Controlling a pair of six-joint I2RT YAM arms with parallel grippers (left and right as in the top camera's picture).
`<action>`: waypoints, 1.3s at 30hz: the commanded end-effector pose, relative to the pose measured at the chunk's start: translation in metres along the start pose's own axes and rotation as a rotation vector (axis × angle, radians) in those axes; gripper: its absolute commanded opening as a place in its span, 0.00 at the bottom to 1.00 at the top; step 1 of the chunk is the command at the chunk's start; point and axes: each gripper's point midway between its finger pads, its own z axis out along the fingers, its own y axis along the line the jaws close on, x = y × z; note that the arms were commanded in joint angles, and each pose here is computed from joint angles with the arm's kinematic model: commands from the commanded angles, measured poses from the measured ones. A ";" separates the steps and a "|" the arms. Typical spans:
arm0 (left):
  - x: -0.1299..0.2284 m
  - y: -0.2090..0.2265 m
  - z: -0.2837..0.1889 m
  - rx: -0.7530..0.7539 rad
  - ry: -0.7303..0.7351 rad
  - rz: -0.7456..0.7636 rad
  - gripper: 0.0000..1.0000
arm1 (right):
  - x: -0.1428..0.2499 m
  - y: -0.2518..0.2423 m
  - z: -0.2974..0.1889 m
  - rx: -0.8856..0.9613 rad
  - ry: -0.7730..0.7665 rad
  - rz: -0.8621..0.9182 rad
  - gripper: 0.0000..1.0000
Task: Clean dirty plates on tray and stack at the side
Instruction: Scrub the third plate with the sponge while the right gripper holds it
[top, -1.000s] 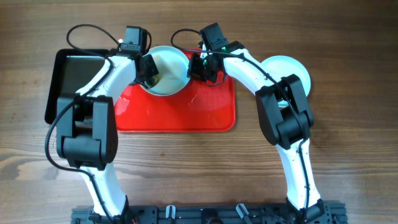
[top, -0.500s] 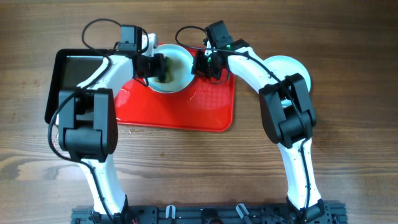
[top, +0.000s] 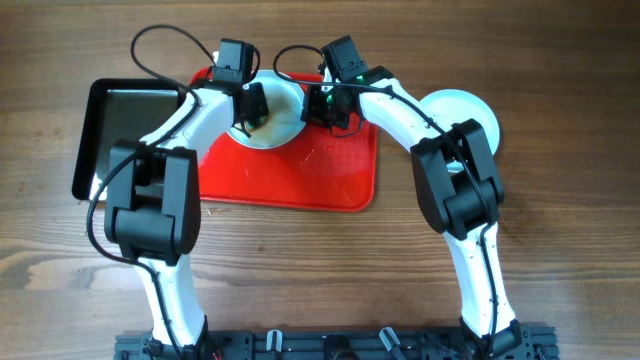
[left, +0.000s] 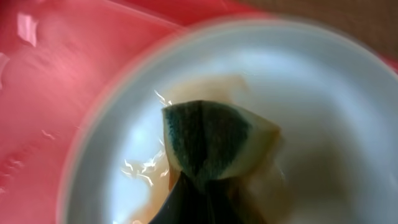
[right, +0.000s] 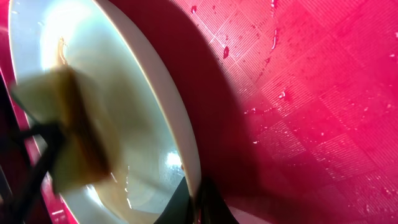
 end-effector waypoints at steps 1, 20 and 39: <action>-0.007 0.056 0.024 -0.287 -0.111 -0.029 0.04 | 0.012 -0.048 0.022 0.123 0.032 0.051 0.04; -0.007 0.064 -0.114 -0.007 0.175 -0.224 0.04 | 0.006 -0.031 0.006 0.087 0.066 -0.093 0.24; -0.006 0.064 -0.111 -0.004 0.175 -0.226 0.04 | 0.028 -0.025 0.033 0.226 0.023 -0.166 0.04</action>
